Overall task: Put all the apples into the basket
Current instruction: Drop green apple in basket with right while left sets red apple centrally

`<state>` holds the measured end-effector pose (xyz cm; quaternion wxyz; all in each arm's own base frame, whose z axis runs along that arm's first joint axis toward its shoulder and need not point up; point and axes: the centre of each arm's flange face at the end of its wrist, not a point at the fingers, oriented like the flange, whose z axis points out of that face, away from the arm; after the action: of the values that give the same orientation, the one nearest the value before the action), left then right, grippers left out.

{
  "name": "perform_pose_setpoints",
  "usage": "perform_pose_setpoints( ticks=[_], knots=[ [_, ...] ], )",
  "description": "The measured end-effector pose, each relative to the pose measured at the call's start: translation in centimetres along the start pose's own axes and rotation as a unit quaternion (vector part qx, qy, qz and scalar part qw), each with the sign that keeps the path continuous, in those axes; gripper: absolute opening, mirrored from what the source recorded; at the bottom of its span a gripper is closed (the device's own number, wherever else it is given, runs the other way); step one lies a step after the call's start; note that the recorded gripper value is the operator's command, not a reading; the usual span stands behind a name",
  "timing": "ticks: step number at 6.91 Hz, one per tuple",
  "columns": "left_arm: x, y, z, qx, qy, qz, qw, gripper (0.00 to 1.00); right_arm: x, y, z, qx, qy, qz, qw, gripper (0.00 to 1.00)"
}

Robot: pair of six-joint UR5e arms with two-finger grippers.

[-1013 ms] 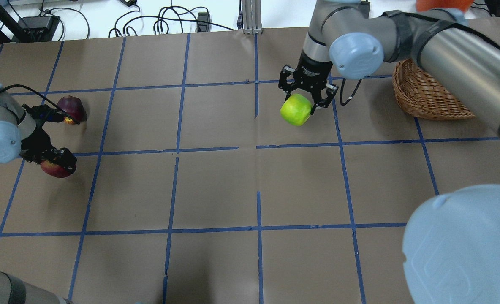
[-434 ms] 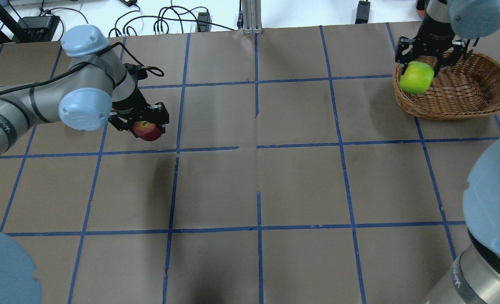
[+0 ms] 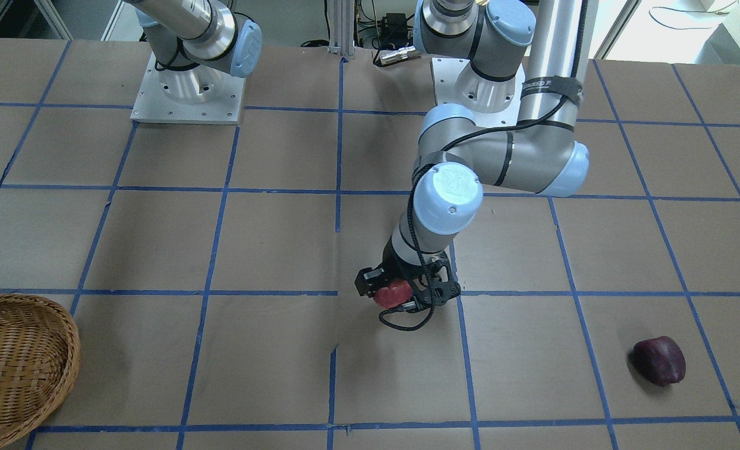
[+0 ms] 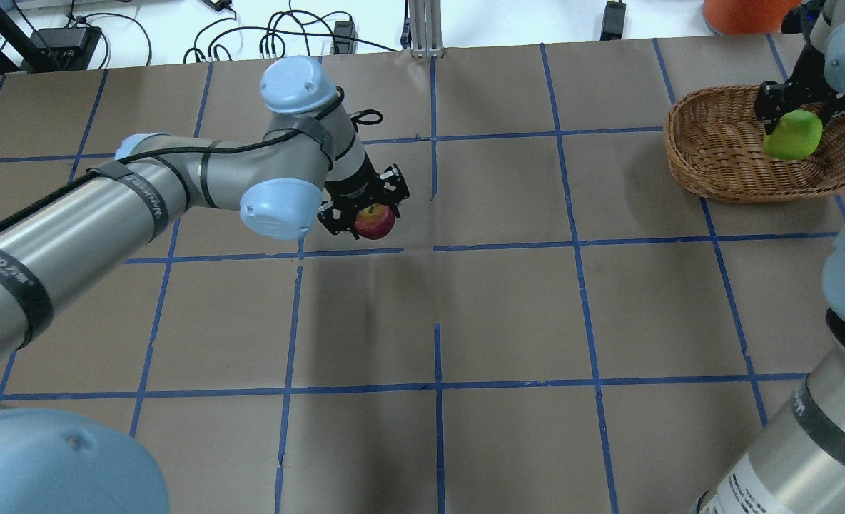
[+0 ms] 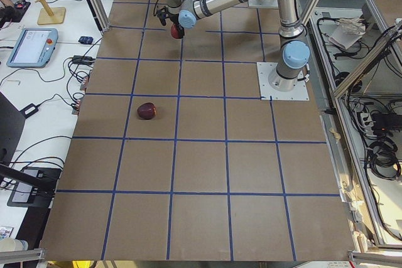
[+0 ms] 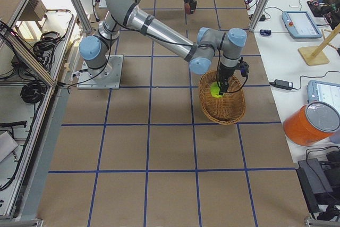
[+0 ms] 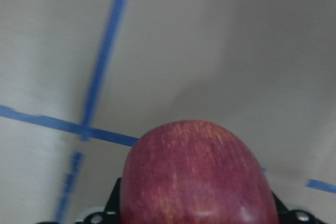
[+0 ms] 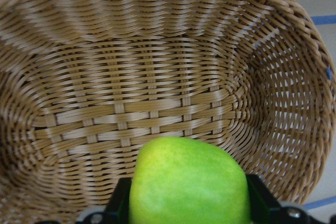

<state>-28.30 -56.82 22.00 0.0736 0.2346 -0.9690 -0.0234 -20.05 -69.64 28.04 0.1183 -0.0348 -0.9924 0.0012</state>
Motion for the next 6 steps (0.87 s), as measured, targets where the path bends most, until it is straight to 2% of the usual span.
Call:
perform_pose_setpoints(
  ticks=[1,2,4,5,6],
  knots=[
    [1.8,1.5,2.6,-0.001,0.003,-0.029,0.9996,0.88,2.2,-0.3,2.2,0.009,0.007,-0.013,0.9999,0.86],
    [2.6,2.6,4.3,-0.008,0.000,-0.046,0.9989,1.00,3.6,-0.7,3.9,0.022,0.015,-0.026,0.9993,1.00],
    [3.7,4.2,4.0,-0.032,0.022,-0.087,0.9955,1.00,4.2,-1.1,5.0,0.040,0.021,-0.037,0.9982,1.00],
    [4.1,4.2,2.7,-0.037,0.037,-0.099,0.9938,1.00,3.7,-1.1,4.1,0.036,0.018,-0.045,0.9982,1.00],
    [4.2,3.1,0.3,-0.038,0.050,-0.109,0.9920,1.00,1.6,-0.7,0.9,0.024,0.008,-0.062,0.9977,1.00]
  ],
)
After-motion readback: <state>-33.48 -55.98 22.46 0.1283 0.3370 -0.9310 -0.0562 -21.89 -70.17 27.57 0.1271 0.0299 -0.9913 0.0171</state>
